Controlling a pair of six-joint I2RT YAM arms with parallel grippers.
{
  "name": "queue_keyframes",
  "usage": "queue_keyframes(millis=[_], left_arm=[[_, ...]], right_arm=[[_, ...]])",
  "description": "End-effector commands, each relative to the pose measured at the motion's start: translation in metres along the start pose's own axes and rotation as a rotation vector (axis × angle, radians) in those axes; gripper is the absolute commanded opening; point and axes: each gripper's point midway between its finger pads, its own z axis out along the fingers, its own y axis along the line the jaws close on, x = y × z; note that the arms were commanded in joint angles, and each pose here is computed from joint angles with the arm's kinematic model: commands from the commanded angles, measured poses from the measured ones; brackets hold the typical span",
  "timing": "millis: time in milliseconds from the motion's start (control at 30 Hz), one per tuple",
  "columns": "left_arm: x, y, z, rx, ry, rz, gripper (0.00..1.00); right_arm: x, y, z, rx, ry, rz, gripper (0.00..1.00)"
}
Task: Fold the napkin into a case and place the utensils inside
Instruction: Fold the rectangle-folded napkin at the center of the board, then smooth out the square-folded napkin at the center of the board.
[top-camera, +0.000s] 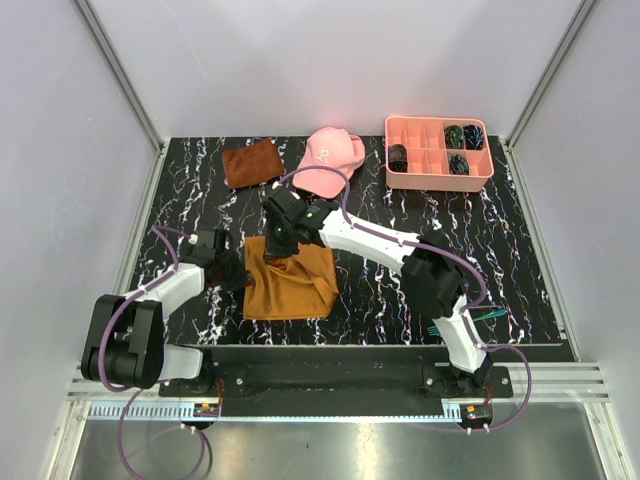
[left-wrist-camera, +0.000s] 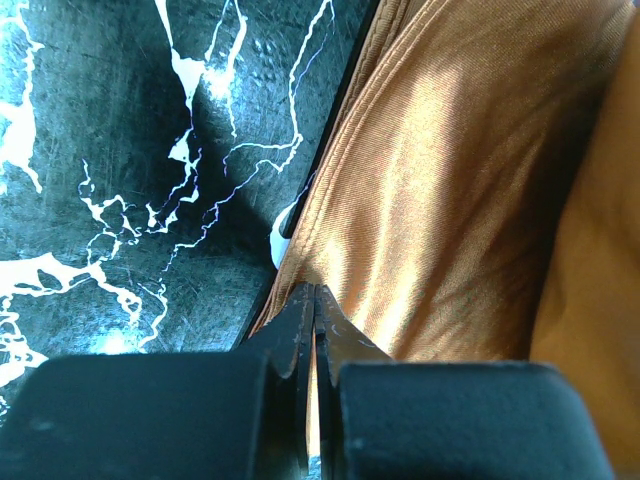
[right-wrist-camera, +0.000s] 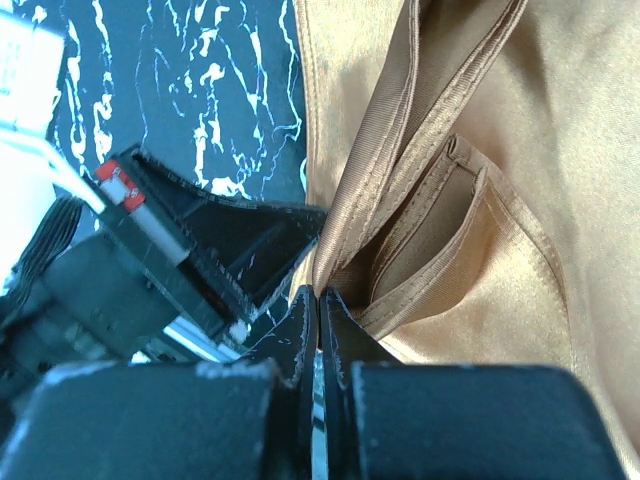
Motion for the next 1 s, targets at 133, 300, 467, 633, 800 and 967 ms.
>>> queue_keyframes(millis=[133, 300, 467, 633, 800, 967], left_arm=[[0.01, 0.022, 0.002, -0.077, 0.016, 0.0, 0.0], [0.009, 0.021, 0.001, -0.075, 0.014, 0.0, 0.0], [0.009, 0.021, 0.0, -0.075, 0.011, -0.001, 0.0], [-0.008, 0.009, -0.024, -0.051, -0.05, -0.011, 0.22], [-0.029, -0.015, -0.08, 0.063, -0.17, -0.002, 0.44], [-0.04, -0.049, -0.099, 0.203, -0.163, 0.069, 0.59]], right_arm=[[-0.004, 0.017, 0.017, -0.042, 0.002, -0.002, 0.0], [0.003, 0.017, 0.028, -0.061, 0.032, 0.003, 0.0], [0.008, 0.02, 0.038, -0.085, 0.066, -0.008, 0.02], [0.015, 0.04, 0.021, -0.194, 0.13, -0.081, 0.35], [0.015, 0.026, -0.032, -0.221, 0.129, -0.128, 0.63], [-0.009, -0.016, -0.082, -0.204, 0.034, -0.146, 0.82]])
